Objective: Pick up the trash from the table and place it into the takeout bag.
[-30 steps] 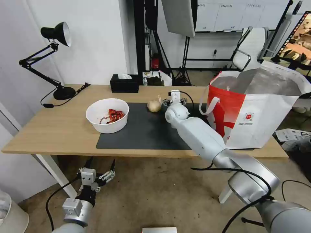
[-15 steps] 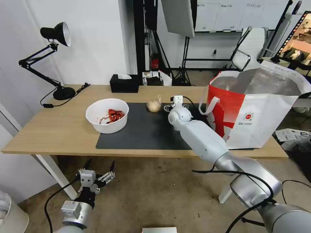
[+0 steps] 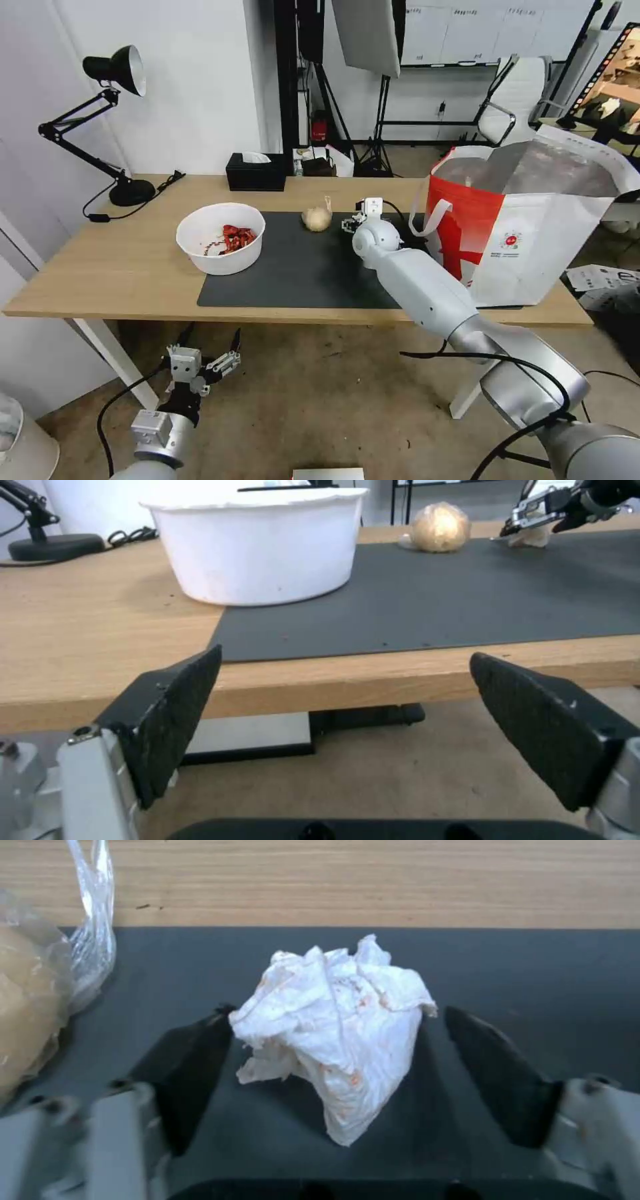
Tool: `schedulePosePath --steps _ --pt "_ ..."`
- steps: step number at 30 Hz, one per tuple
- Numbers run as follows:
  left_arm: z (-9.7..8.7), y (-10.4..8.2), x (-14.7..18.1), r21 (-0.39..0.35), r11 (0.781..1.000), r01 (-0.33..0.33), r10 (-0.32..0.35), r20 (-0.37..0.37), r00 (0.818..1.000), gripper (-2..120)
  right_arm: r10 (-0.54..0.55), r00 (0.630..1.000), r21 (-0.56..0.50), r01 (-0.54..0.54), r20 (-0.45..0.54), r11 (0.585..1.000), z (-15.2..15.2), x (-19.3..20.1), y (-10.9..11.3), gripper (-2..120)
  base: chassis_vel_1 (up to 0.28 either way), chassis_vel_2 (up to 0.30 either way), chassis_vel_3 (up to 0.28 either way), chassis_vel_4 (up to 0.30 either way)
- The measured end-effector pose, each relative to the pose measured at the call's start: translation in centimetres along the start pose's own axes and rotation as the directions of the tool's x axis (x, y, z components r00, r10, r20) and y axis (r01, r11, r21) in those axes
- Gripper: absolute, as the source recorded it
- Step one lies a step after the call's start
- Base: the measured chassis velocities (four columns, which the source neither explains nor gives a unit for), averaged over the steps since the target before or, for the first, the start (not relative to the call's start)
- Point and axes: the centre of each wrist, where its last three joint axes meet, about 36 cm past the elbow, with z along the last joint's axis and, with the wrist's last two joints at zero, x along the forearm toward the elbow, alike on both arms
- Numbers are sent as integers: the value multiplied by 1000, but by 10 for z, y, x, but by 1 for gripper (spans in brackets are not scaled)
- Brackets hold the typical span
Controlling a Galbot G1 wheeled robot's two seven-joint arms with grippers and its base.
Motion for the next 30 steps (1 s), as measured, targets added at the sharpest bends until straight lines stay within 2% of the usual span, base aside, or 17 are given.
schedulePosePath --steps 2,6,8,10,12,13,15,17,20,23,26,30 --pt "0 0 0 1 1000 0 0 0 1000 100 -7 1000 -3 7 0 1000 2 -1 0 69 0 0 0 0" --pt "0 0 -1 1 1000 0 0 -1 1000 100 -12 1000 -5 12 5 1000 3 -1 -1 60 0 0 0 0" --pt "1 -1 -1 2 1000 -2 2 -2 1000 100 -14 1000 -7 15 13 1000 4 -1 -1 48 0 0 0 0" --pt "1 -1 -1 2 1000 -2 2 -2 1000 100 -15 1000 -8 15 18 1000 4 -1 -1 44 0 0 0 0" --pt "1 -2 -1 3 1000 -2 2 -1 1000 100 -18 999 -9 18 28 1000 3 0 -1 34 0 0 0 0" --pt "1 -2 -1 3 1000 -2 2 -1 1000 100 -18 999 -9 18 28 1000 3 0 -1 34 0 0 0 0" --pt "1 -2 -1 4 1000 -3 3 -1 1000 100 -23 999 -8 24 40 1000 2 3 -2 24 0 0 0 0" --pt "1 -2 -1 4 1000 -4 4 -1 1000 100 -28 999 -5 28 46 1000 3 5 -3 21 0 0 0 0" --pt "0 -4 -2 6 1000 -7 7 1 1000 100 -37 998 3 37 55 999 5 11 -6 6 0 0 0 0" --pt "0 -5 -3 7 1000 -8 8 2 1000 100 -29 998 7 29 61 1000 8 12 -10 0 0 0 0 0" --pt "1 -4 -3 6 1000 -7 7 1 1000 100 -26 997 4 25 69 1000 9 14 -13 0 0 0 0 0" --pt "-1 -3 -3 4 1000 -2 2 4 1000 100 -46 990 -7 48 136 999 6 29 -18 0 0 0 0 0"
